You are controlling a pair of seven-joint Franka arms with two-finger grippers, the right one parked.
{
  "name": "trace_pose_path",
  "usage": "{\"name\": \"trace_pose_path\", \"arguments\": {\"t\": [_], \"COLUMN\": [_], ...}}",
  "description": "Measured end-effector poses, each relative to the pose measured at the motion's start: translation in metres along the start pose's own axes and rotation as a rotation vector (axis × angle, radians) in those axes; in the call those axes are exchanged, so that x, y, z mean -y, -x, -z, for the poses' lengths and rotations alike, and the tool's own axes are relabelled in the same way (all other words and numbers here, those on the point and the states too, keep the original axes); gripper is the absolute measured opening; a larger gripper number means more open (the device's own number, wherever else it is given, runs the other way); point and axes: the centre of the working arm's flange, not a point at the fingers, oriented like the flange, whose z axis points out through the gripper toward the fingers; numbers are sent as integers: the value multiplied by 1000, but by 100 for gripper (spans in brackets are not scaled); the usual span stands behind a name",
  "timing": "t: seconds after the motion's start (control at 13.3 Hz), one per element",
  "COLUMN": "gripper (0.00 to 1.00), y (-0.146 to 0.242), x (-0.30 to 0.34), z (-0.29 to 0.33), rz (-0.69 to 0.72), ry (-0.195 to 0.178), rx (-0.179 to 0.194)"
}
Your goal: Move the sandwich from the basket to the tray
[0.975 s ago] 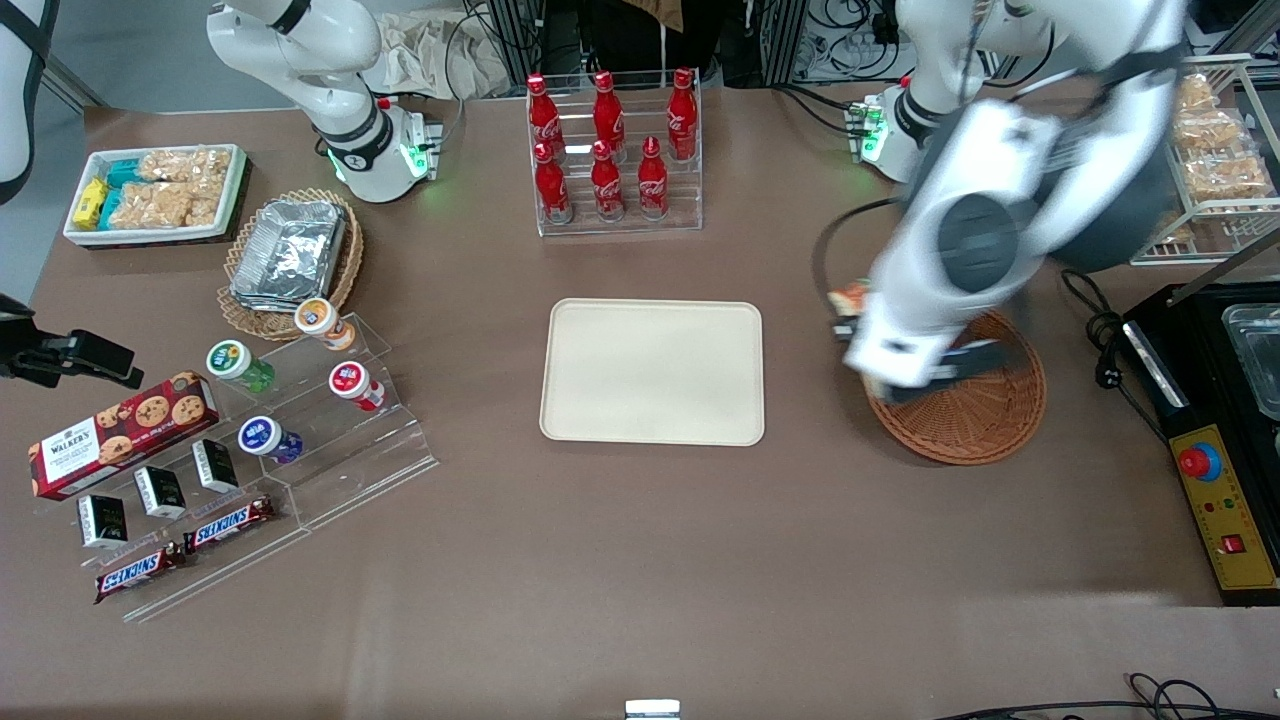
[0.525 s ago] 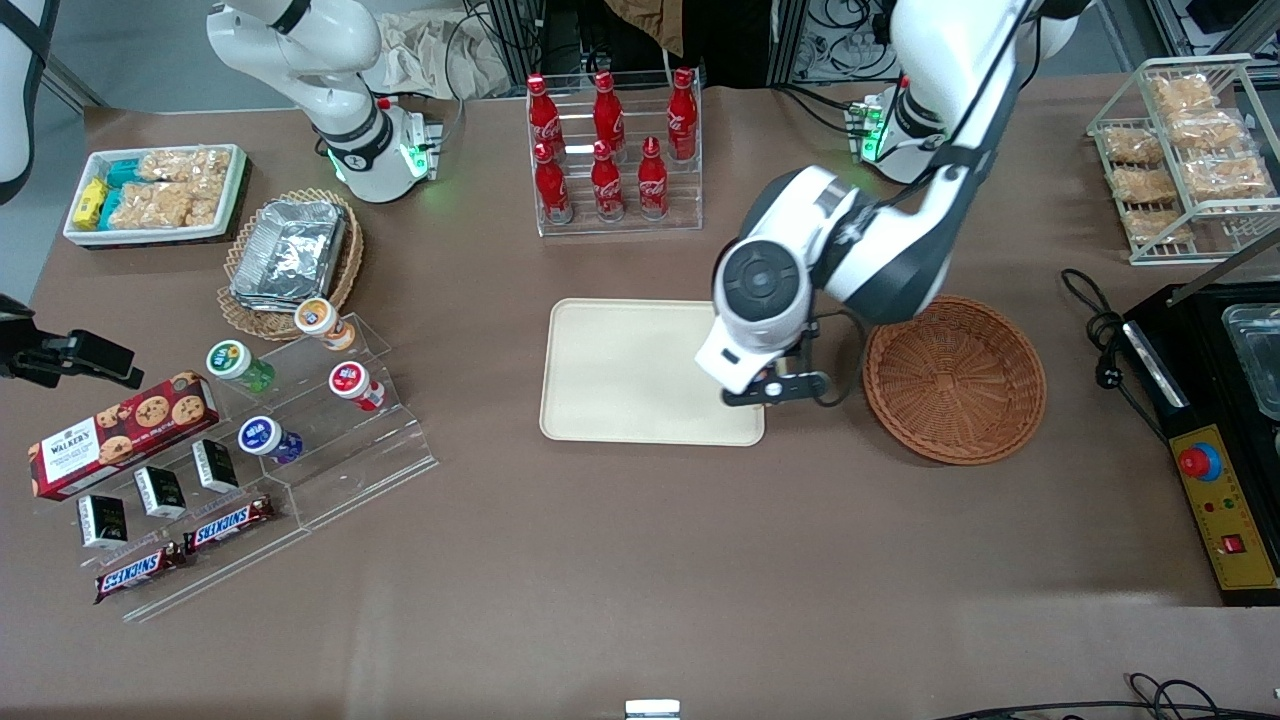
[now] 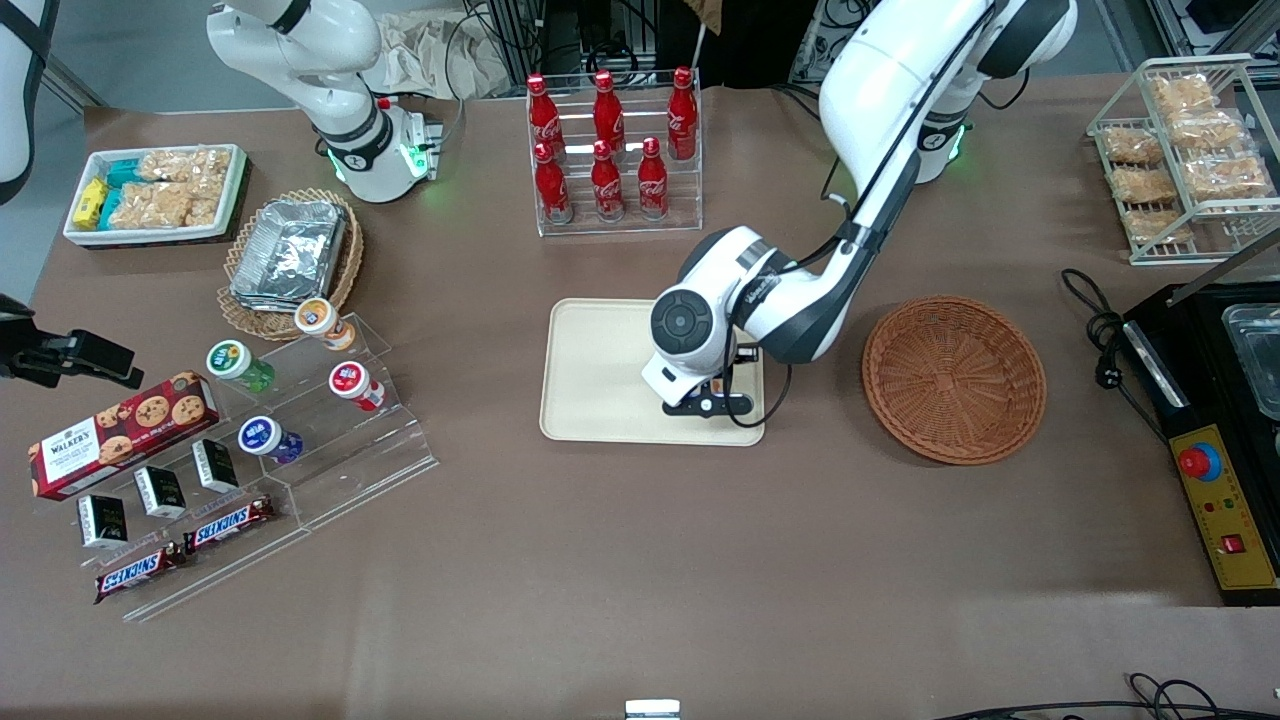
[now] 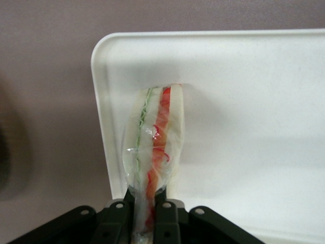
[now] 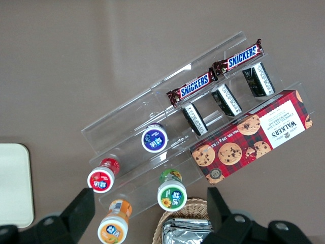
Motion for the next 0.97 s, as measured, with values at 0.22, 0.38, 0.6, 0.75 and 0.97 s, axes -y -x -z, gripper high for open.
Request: {"name": "trace_pose_path", "arguments": {"t": [0.22,0.38,0.6,0.75,0.97], "gripper": [35,55,86,100,100], "y": [-3,-3,-5,-16,-43], "x": [4,10,42,101,238], "z": [-9,0,54,105,156], "rz": [-16,-15,2,-11,-44], "ry": [-40,-63,-66,-52,-22], "rx": [-31,-33,-60,-80,-83]}}
